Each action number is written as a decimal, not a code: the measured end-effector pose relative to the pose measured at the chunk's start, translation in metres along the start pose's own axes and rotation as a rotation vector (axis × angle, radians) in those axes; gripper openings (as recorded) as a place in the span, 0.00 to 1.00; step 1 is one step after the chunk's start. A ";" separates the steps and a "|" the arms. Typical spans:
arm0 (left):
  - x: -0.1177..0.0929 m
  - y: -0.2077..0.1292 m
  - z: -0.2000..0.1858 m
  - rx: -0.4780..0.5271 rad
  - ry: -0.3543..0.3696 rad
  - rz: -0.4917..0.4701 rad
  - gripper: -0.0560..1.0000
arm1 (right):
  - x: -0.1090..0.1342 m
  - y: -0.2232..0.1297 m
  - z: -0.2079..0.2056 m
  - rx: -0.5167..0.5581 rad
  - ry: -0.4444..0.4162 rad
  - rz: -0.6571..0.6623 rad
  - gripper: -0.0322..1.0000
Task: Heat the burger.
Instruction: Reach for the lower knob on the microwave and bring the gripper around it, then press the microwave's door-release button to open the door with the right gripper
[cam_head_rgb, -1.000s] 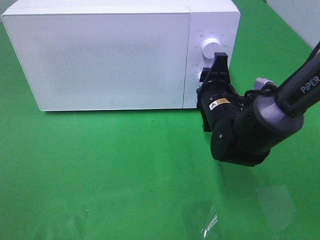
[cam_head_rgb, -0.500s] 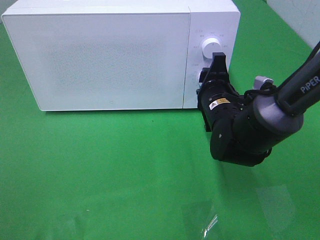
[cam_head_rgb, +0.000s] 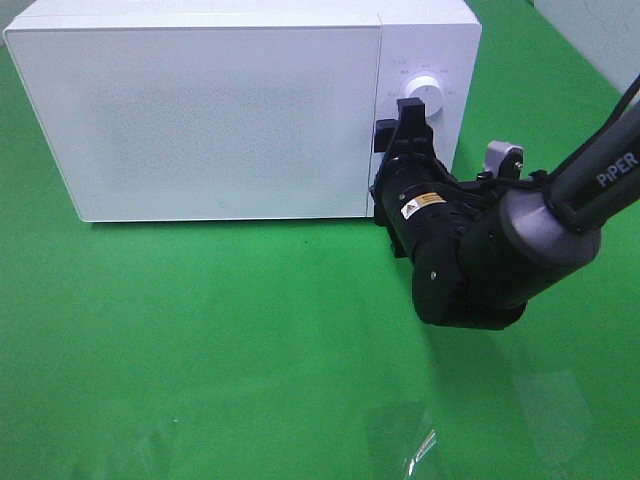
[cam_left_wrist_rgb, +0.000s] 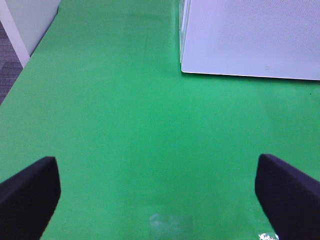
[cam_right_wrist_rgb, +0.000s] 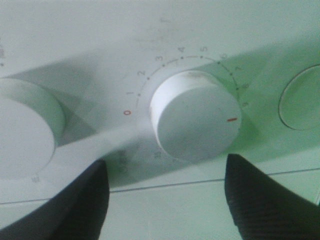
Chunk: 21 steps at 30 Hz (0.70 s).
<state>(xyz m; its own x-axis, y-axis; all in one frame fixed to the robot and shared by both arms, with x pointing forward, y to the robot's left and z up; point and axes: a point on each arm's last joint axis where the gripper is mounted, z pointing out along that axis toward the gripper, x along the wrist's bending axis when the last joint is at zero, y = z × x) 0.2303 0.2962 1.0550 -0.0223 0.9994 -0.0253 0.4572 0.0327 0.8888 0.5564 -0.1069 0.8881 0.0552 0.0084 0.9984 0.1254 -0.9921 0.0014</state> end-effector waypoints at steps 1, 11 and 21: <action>0.000 0.000 0.000 0.000 0.000 0.000 0.98 | -0.001 0.001 -0.001 -0.001 -0.004 -0.003 0.68; 0.000 0.000 0.000 0.000 0.000 0.000 0.98 | 0.012 0.011 -0.021 0.025 -0.005 -0.097 0.72; 0.000 0.000 0.000 0.000 0.000 0.000 0.98 | 0.024 0.010 -0.044 0.191 -0.127 -0.390 0.72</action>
<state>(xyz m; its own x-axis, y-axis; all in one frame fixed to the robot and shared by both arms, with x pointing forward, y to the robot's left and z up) 0.2303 0.2962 1.0550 -0.0223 0.9994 -0.0253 0.4572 0.0327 0.8888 0.5154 -0.1218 0.9141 0.0870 0.4041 0.9106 0.3409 -0.8709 0.3539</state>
